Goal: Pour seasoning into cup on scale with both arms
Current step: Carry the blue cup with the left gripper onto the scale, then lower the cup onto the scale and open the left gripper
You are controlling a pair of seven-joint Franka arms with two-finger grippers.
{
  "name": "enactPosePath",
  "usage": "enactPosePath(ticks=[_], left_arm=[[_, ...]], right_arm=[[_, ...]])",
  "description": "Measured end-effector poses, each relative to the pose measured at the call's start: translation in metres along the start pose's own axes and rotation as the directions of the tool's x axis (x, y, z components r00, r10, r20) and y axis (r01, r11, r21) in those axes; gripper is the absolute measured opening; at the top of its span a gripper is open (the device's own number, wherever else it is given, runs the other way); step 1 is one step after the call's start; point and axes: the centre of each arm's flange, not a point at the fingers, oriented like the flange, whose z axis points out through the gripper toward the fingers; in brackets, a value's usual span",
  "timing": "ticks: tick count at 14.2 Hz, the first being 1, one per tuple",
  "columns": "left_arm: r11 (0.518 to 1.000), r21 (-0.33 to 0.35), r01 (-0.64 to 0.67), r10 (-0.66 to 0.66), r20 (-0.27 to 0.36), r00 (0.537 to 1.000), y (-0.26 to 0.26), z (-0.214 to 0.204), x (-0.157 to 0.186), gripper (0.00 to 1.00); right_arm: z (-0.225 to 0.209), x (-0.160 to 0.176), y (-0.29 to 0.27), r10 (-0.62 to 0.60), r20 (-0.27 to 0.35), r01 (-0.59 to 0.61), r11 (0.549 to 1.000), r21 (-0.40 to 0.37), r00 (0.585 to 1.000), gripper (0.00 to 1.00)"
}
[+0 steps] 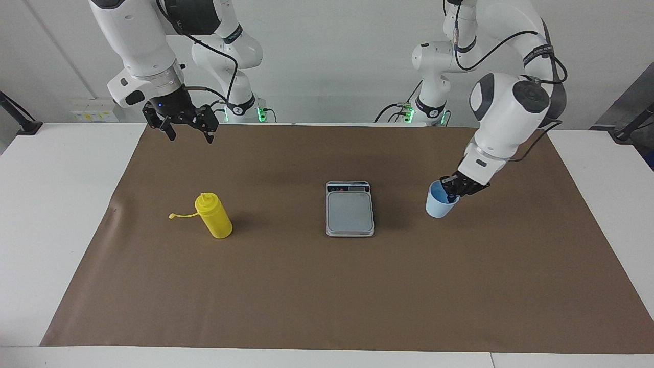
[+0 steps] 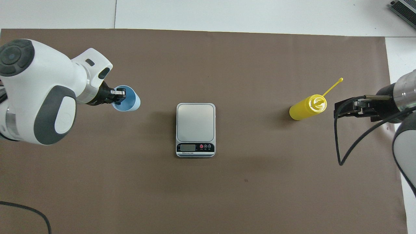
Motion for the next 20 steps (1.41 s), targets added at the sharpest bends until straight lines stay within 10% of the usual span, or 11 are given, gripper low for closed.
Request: enactPosePath(ticks=[12, 20], left_arm=[[0.992, -0.041, -0.12, 0.12, 0.006, 0.993, 0.162, 0.096, -0.053, 0.03], [0.994, -0.036, -0.104, 0.104, 0.014, 0.994, 0.164, 0.112, -0.051, 0.03]], right_arm=[[0.001, -0.002, -0.007, -0.044, 0.006, 0.044, 0.999, -0.001, 0.999, 1.0], [0.0, -0.002, -0.007, -0.045, 0.006, 0.045, 0.999, -0.001, 0.999, 1.0]])
